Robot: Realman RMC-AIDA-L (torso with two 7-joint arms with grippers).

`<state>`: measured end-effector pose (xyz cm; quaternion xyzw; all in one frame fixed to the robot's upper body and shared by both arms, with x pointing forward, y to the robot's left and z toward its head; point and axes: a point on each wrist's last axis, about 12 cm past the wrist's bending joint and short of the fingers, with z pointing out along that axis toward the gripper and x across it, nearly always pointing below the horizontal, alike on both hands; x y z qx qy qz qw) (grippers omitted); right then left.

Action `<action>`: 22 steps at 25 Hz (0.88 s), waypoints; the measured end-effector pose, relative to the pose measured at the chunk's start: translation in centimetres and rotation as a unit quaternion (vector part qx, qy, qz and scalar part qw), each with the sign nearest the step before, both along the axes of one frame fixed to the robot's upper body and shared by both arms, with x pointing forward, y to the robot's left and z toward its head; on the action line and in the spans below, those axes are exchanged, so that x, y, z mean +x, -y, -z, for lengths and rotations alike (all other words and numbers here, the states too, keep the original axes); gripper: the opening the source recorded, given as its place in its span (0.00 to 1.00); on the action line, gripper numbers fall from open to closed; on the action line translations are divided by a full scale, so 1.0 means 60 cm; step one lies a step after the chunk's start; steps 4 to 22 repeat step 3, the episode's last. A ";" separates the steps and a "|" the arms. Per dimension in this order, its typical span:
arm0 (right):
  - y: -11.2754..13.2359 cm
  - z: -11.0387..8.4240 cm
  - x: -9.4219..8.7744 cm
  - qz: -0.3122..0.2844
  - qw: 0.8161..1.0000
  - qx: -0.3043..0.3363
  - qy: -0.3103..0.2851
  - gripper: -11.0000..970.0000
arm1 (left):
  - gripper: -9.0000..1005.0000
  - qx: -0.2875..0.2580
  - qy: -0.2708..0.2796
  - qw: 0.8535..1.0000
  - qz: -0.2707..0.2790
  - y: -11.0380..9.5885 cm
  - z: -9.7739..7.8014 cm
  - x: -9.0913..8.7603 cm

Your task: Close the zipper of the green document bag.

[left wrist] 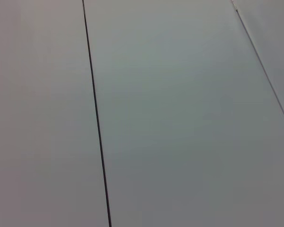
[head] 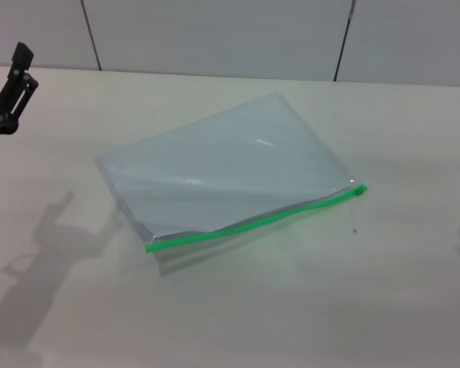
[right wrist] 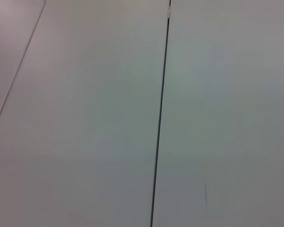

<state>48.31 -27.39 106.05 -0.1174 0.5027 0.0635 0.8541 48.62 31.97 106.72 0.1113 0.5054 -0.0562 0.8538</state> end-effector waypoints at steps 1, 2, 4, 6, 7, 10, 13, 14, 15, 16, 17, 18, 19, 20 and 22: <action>0.000 0.000 0.000 -0.001 1.000 0.000 0.000 0.91 | 0.84 0.000 0.000 1.000 0.000 0.000 0.000 0.000; 0.000 0.000 0.000 -0.002 1.000 -0.001 0.000 0.91 | 0.84 0.000 0.000 1.000 0.000 0.000 0.000 0.000; -0.002 0.000 0.000 -0.004 1.000 -0.002 0.000 0.91 | 0.84 -0.001 0.000 1.000 0.000 0.001 0.000 0.000; -0.002 0.000 0.000 -0.004 1.000 -0.002 0.000 0.91 | 0.84 -0.001 0.000 1.000 0.000 0.001 0.000 0.000; -0.002 0.000 0.000 -0.004 1.000 -0.002 0.000 0.91 | 0.84 -0.001 0.000 1.000 0.000 0.001 0.000 0.000; -0.002 0.000 0.000 -0.004 1.000 -0.002 0.000 0.91 | 0.84 -0.001 0.000 1.000 0.000 0.001 0.000 0.000; -0.002 0.000 0.000 -0.004 1.000 -0.002 0.000 0.91 | 0.84 -0.001 0.000 1.000 0.000 0.001 0.000 0.000; -0.002 0.000 0.000 -0.004 1.000 -0.002 0.000 0.91 | 0.84 -0.001 0.000 1.000 0.000 0.001 0.000 0.000; -0.002 0.000 0.000 -0.004 1.000 -0.002 0.000 0.91 | 0.84 -0.001 0.000 1.000 0.000 0.001 0.000 0.000; -0.002 0.000 0.000 -0.004 1.000 -0.002 0.000 0.91 | 0.84 -0.001 0.000 1.000 0.000 0.001 0.000 0.000; -0.002 0.000 0.000 -0.004 1.000 -0.002 0.000 0.91 | 0.84 -0.001 0.000 1.000 0.000 0.001 0.000 0.000; -0.002 0.000 0.000 -0.004 1.000 -0.002 0.000 0.91 | 0.84 -0.001 0.000 1.000 0.000 0.001 0.000 0.000; -0.002 0.000 0.000 -0.004 1.000 -0.002 0.000 0.91 | 0.84 -0.001 0.000 1.000 0.000 0.001 0.000 0.000; -0.002 0.000 0.000 -0.004 1.000 -0.002 0.000 0.91 | 0.84 -0.001 0.000 1.000 0.000 0.001 0.000 0.000; -0.002 0.000 0.000 -0.004 1.000 -0.002 0.000 0.91 | 0.84 -0.001 0.000 1.000 0.000 0.001 0.000 0.000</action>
